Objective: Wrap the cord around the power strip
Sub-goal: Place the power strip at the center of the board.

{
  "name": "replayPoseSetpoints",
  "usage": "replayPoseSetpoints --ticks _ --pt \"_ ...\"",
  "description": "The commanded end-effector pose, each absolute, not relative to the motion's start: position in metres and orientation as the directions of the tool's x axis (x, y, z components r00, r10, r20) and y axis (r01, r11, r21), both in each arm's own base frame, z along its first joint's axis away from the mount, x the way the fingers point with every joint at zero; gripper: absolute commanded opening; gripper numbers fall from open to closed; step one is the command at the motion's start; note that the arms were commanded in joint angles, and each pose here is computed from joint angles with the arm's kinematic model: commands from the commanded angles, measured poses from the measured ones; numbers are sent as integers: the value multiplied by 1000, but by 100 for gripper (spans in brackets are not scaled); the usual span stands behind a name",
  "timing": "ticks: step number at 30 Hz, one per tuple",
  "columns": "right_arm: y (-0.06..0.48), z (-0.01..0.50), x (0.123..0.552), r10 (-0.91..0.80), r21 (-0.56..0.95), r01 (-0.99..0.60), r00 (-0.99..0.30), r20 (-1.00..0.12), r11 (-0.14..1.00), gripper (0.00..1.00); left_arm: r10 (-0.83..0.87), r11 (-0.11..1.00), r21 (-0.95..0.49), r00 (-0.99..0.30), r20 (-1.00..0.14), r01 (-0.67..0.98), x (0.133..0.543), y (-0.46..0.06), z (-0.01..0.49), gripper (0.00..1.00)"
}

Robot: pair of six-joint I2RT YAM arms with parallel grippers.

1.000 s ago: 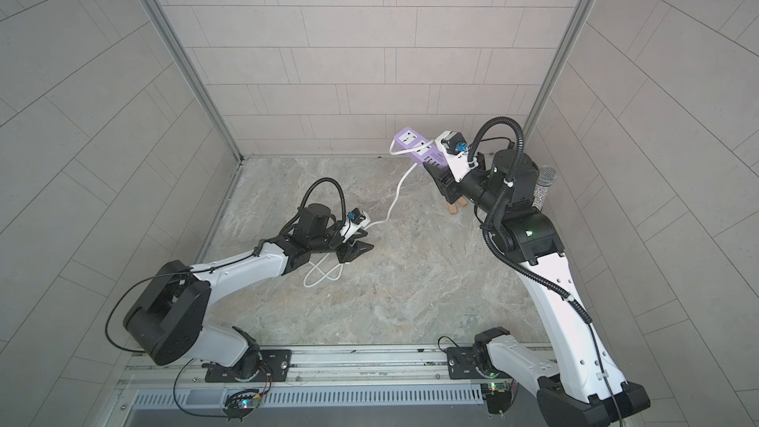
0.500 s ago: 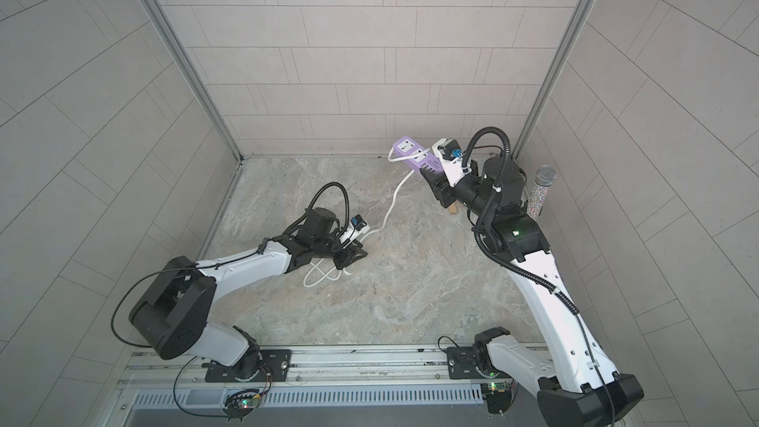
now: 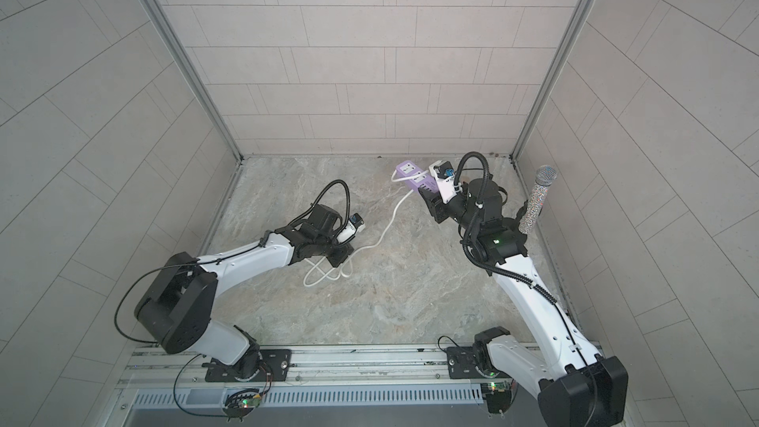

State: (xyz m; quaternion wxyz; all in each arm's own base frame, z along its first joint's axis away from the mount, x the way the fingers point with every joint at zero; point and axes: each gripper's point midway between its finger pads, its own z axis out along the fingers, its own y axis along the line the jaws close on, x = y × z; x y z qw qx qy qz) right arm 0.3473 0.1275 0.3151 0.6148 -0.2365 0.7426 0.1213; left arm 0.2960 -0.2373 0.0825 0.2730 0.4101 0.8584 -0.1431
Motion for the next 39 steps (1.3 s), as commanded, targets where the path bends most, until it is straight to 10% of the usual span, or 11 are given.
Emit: replayPoseSetpoints --ticks 1,9,19,39 --pt "125 331 354 -125 -87 -463 -53 -991 882 0 650 652 84 -498 -574 754 306 -218 104 0" --pt "125 277 364 -107 -38 -444 -130 -986 895 0 681 661 141 -509 -527 737 305 -198 109 0" --pt "114 281 352 -172 -117 -407 -100 -980 906 0 567 696 -81 -615 -549 714 288 -216 126 38" --pt "106 222 338 -206 -100 -400 -231 -951 911 0 532 773 91 -562 -634 628 305 -188 141 45"
